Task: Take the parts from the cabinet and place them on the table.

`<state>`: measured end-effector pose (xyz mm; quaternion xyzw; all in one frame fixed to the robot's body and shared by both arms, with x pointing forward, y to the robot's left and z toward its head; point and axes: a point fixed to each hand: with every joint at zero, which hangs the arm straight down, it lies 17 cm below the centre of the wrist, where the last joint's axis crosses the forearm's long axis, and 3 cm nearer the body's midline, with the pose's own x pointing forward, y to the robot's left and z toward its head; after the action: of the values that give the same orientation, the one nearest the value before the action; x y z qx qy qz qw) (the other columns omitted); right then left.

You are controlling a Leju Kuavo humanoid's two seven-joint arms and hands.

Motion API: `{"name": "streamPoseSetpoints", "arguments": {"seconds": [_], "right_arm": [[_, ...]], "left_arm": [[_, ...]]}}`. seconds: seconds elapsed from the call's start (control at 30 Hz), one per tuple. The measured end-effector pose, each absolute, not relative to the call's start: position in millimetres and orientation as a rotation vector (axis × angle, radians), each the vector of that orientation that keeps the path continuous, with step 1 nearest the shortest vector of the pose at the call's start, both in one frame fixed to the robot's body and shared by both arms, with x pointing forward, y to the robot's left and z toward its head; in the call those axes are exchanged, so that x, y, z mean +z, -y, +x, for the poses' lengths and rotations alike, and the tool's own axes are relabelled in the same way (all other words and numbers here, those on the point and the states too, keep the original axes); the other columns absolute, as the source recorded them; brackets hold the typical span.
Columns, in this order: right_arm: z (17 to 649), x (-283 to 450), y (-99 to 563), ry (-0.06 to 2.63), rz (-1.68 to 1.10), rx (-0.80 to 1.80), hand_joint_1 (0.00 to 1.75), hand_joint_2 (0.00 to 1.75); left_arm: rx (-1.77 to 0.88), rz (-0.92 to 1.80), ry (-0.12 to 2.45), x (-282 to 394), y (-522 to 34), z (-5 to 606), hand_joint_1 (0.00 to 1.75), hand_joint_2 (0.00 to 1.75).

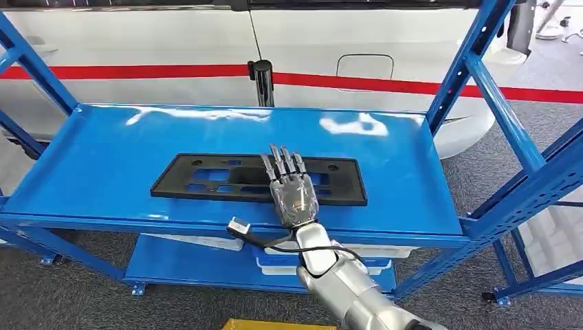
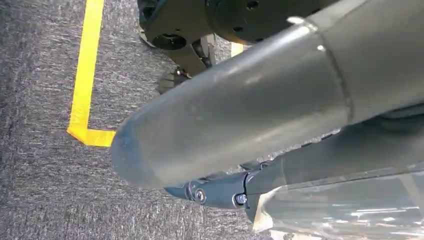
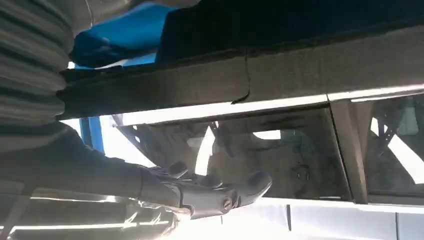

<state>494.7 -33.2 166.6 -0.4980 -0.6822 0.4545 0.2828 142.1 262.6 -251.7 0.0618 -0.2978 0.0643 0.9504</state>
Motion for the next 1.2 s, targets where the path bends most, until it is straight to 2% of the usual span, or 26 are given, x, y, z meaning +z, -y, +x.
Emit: {"name": "streamPoseSetpoints", "arguments": {"seconds": [1.0,1.2], "right_arm": [[533,150,70,1.626,-1.449,1.296,0.0,1.75],[538,130,65,1.585,-1.31,1.383,0.0,1.75]], "left_arm": [[0.148,0.136,0.615,-250,-260,144,0.0,0.0],[0.147,0.136,0.626,-249,-260,145,0.0,0.0]]}}
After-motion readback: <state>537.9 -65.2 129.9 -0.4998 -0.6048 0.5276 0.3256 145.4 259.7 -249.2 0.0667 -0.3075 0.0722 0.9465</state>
